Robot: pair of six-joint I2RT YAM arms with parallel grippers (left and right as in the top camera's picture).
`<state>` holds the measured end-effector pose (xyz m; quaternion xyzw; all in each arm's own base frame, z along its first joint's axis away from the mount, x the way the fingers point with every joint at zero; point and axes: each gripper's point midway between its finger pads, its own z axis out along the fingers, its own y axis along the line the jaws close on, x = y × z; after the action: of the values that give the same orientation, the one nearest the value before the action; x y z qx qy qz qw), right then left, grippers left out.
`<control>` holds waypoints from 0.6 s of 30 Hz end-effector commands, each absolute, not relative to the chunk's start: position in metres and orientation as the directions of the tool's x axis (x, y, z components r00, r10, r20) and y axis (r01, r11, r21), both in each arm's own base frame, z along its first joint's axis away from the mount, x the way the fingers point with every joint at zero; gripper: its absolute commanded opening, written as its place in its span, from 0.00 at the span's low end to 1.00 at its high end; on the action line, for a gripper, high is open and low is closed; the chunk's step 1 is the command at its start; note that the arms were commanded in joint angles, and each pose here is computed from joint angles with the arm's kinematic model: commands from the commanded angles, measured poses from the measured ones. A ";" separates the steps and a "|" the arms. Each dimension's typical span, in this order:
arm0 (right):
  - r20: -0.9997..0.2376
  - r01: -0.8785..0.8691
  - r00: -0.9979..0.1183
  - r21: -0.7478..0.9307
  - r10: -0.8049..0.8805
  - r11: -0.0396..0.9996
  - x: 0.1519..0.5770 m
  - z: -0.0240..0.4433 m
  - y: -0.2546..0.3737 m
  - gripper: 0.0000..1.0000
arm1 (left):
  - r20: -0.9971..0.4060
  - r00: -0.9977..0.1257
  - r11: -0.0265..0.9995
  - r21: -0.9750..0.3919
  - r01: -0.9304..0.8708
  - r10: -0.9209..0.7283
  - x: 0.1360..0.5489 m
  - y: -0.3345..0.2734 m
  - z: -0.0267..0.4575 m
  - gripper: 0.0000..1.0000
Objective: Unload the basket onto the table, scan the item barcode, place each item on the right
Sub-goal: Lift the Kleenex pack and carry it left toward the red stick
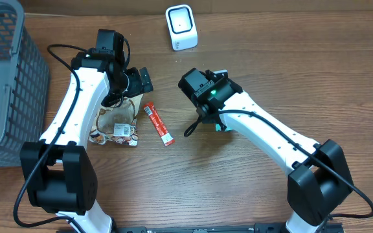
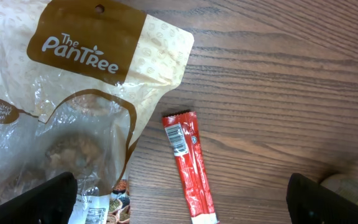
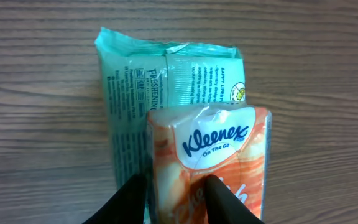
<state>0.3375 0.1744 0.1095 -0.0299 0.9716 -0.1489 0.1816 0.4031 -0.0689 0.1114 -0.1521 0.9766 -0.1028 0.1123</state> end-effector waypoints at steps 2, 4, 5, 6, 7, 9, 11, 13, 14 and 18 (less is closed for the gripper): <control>-0.308 -0.017 -0.944 -0.316 -0.120 0.948 0.330 0.096 0.170 0.28 | -0.201 -0.925 0.930 -0.250 -0.270 -0.322 0.408 -0.071 0.118 0.99; -0.314 -0.022 -0.941 -0.313 -0.125 0.949 0.332 0.098 0.172 0.24 | -0.202 -0.925 0.930 -0.250 -0.270 -0.322 0.408 -0.071 0.118 1.00; -0.315 -0.027 -0.940 -0.313 -0.131 0.949 0.333 0.099 0.172 0.18 | -0.202 -0.925 0.930 -0.250 -0.270 -0.322 0.408 -0.071 0.118 1.00; -0.317 -0.033 -0.939 -0.312 -0.137 0.949 0.334 0.101 0.173 0.14 | -0.202 -0.925 0.930 -0.250 -0.270 -0.322 0.408 -0.071 0.118 1.00; -0.321 -0.032 -0.937 -0.310 -0.136 0.950 0.335 0.103 0.174 0.11 | -0.201 -0.925 0.930 -0.250 -0.270 -0.322 0.408 -0.071 0.118 1.00; -0.334 -0.030 -0.933 -0.301 -0.135 0.953 0.339 0.110 0.177 0.04 | -0.202 -0.925 0.930 -0.250 -0.270 -0.322 0.408 -0.071 0.118 1.00; -0.349 -0.028 -0.928 -0.291 -0.134 0.956 0.343 0.119 0.180 0.04 | -0.202 -0.925 0.930 -0.250 -0.270 -0.322 0.408 -0.071 0.118 0.99; -0.367 -0.039 -0.919 -0.280 -0.145 0.959 0.348 0.132 0.185 0.04 | -0.202 -0.925 0.930 -0.250 -0.270 -0.322 0.408 -0.071 0.118 1.00; -0.377 -0.040 -0.915 -0.274 -0.146 0.961 0.351 0.139 0.187 0.04 | -0.202 -0.925 0.930 -0.250 -0.270 -0.322 0.408 -0.071 0.118 0.99; -0.416 -0.047 -0.900 -0.212 -0.133 0.976 0.359 0.172 0.200 0.04 | -0.201 -0.925 0.930 -0.250 -0.270 -0.322 0.408 -0.071 0.118 1.00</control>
<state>0.3473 0.1859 0.1436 -0.0483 0.9709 -0.1346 0.1921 0.4030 -0.0688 0.1113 -0.1521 0.9766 -0.1028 0.1121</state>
